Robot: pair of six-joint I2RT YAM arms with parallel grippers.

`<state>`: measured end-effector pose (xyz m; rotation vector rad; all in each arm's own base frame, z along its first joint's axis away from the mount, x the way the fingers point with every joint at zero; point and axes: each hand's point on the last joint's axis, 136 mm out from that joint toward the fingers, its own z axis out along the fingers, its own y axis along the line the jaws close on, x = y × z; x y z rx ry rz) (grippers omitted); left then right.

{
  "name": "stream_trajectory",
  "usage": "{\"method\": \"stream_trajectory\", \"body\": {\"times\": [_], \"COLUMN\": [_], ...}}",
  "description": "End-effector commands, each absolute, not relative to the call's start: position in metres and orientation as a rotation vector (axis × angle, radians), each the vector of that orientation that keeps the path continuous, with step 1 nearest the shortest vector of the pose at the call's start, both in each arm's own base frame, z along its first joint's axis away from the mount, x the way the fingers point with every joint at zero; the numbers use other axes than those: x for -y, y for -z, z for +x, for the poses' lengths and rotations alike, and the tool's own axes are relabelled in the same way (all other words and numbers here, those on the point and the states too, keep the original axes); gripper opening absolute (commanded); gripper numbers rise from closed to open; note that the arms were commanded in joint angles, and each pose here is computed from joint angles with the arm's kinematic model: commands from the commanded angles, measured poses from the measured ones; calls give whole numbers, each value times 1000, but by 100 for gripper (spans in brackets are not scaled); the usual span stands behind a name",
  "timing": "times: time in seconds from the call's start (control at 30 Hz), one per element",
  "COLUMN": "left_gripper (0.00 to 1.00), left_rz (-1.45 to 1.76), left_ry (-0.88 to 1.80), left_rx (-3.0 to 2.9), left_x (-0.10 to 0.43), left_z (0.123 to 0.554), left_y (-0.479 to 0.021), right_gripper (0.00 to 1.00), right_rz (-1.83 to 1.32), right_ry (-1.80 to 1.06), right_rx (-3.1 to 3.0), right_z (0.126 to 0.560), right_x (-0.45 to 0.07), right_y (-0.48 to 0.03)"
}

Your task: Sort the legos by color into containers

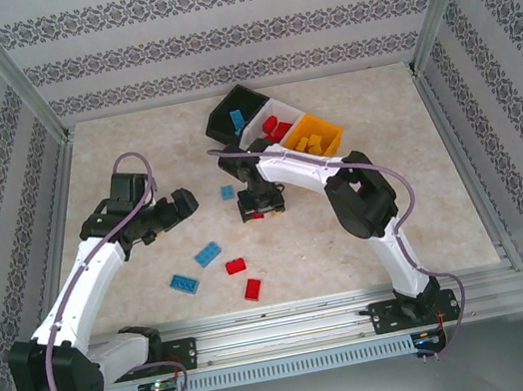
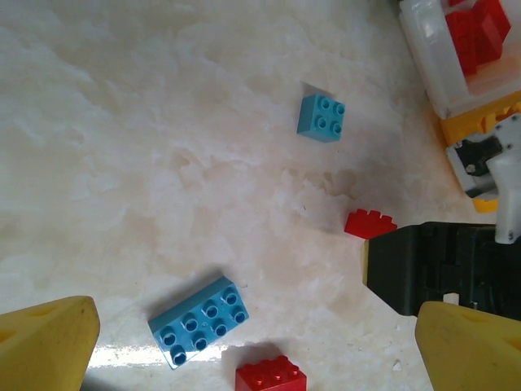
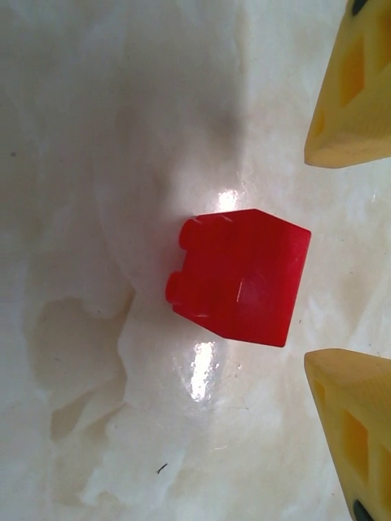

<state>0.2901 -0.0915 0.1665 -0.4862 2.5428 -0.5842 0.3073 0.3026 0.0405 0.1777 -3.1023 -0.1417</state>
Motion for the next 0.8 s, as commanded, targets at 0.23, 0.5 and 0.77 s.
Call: {"method": "stream_trajectory", "body": {"times": [0.23, 0.5, 0.77], "left_gripper": [100, 100, 100], "left_rz": [-572, -468, -448], "left_ry": [538, 585, 627], "left_rx": [-2480, -2509, -2517], "left_x": [76, 90, 98], "left_z": [272, 294, 308], "left_y": [-176, -168, -160], "right_gripper": [57, 52, 36], "right_rz": [314, 281, 238], "right_ry": [50, 78, 48], "right_rx": [3129, 3129, 3129], "right_z": [324, 331, 333], "right_x": [-298, -309, -307], "right_y": [-23, -18, -17]}}
